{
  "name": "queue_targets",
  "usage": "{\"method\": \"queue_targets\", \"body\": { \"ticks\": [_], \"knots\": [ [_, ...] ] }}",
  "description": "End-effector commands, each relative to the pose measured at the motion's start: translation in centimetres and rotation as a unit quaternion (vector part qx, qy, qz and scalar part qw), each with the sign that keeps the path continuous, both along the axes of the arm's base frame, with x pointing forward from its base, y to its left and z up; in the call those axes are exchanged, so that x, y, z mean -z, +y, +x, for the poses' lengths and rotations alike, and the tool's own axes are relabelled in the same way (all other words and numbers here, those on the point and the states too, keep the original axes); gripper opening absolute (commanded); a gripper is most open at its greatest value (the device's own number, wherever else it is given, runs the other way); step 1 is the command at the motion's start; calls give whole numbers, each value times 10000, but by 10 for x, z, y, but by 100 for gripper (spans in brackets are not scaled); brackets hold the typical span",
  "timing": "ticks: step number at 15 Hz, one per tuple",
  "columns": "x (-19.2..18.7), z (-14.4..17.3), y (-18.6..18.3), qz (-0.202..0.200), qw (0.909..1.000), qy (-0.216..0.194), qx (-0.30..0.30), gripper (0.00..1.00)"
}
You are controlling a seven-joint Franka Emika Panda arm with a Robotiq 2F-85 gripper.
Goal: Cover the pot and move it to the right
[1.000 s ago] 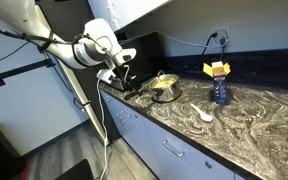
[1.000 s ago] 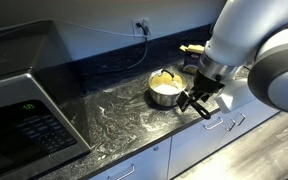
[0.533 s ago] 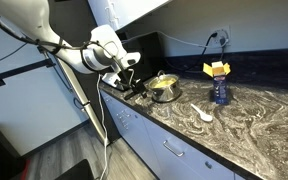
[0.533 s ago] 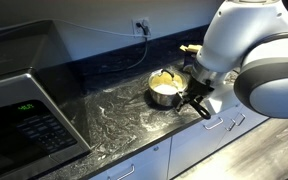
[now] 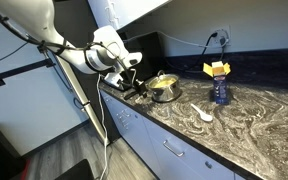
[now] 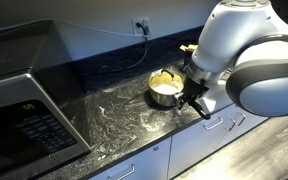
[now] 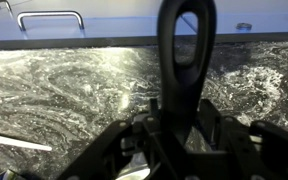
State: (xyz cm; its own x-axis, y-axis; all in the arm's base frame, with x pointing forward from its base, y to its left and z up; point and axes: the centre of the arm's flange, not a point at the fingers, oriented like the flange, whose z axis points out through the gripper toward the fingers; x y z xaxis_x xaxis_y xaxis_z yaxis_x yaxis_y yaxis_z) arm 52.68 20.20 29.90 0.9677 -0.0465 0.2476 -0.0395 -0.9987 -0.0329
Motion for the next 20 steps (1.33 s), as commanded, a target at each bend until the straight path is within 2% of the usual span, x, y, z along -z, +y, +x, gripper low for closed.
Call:
{"method": "queue_targets", "body": {
  "ticks": [1, 3, 9, 15, 20],
  "knots": [
    [-2, 4, 5, -22, 9998, -151, 102, 15],
    [-2, 4, 3, -25, 9998, -154, 123, 0],
    [0, 5, 3, 9, 9995, -225, 211, 3],
    [-6, 8, 5, 81, 9961, -722, 492, 3],
    [-9, 9, 6, -11, 9929, -1036, 587, 3]
  ]
}}
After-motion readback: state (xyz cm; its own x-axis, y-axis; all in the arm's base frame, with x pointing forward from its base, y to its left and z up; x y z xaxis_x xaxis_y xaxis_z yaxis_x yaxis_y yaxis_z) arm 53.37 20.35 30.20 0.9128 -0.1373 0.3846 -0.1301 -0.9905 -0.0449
